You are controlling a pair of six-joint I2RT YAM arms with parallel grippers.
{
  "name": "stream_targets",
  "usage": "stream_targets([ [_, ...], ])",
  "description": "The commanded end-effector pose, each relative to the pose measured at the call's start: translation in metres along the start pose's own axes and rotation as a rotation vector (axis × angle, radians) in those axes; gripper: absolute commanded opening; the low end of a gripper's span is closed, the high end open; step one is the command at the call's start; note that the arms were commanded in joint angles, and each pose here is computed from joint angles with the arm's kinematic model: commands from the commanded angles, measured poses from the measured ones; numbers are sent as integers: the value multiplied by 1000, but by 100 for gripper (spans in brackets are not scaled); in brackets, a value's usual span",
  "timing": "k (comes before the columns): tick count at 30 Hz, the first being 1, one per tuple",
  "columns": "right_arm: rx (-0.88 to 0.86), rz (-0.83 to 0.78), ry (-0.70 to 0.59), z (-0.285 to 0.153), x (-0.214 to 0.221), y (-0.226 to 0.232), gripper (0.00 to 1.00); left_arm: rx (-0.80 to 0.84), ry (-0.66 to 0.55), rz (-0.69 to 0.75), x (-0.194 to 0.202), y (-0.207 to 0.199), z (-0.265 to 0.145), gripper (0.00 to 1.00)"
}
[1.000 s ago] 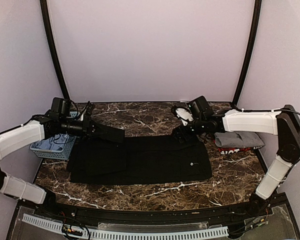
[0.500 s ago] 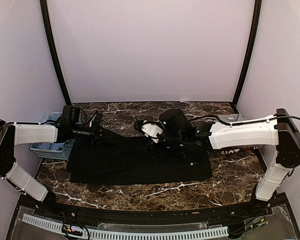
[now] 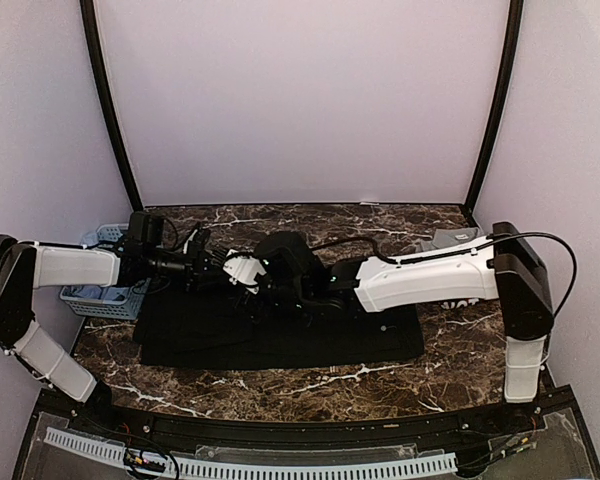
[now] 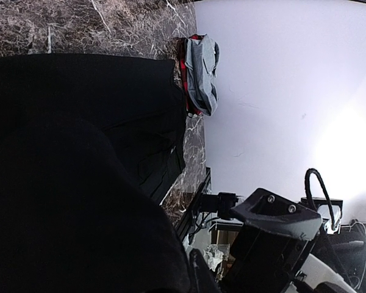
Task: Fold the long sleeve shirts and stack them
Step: Pass from the left arm to the right
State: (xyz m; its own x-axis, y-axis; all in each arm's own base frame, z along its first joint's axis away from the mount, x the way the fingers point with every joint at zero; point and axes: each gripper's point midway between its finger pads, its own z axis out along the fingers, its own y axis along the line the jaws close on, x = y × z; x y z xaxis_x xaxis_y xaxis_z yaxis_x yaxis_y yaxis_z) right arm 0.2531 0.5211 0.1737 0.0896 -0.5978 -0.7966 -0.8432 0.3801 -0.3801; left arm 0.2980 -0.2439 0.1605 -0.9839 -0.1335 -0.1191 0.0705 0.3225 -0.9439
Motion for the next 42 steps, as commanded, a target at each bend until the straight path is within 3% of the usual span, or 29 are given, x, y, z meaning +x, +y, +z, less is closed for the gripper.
stream_targets([
  [1,82,-13,-5,10,-16,-11,80,35,9,35,5,-12,-2,9],
  [6,107,-26,24,22,-12,-11,70,42,11,41,6,-15,-3,8],
  [15,142,-51,62,27,1,-14,40,49,15,44,7,-18,-4,7],
  [27,141,-48,86,35,14,-12,33,53,13,50,10,-22,-6,7],
  [35,152,-47,80,31,10,-16,0,38,5,71,9,-19,-6,9],
  [39,129,-33,92,27,12,-13,0,17,0,103,7,-16,-6,16],
  [42,89,7,109,23,15,-6,0,7,-3,136,5,-18,-7,32],
])
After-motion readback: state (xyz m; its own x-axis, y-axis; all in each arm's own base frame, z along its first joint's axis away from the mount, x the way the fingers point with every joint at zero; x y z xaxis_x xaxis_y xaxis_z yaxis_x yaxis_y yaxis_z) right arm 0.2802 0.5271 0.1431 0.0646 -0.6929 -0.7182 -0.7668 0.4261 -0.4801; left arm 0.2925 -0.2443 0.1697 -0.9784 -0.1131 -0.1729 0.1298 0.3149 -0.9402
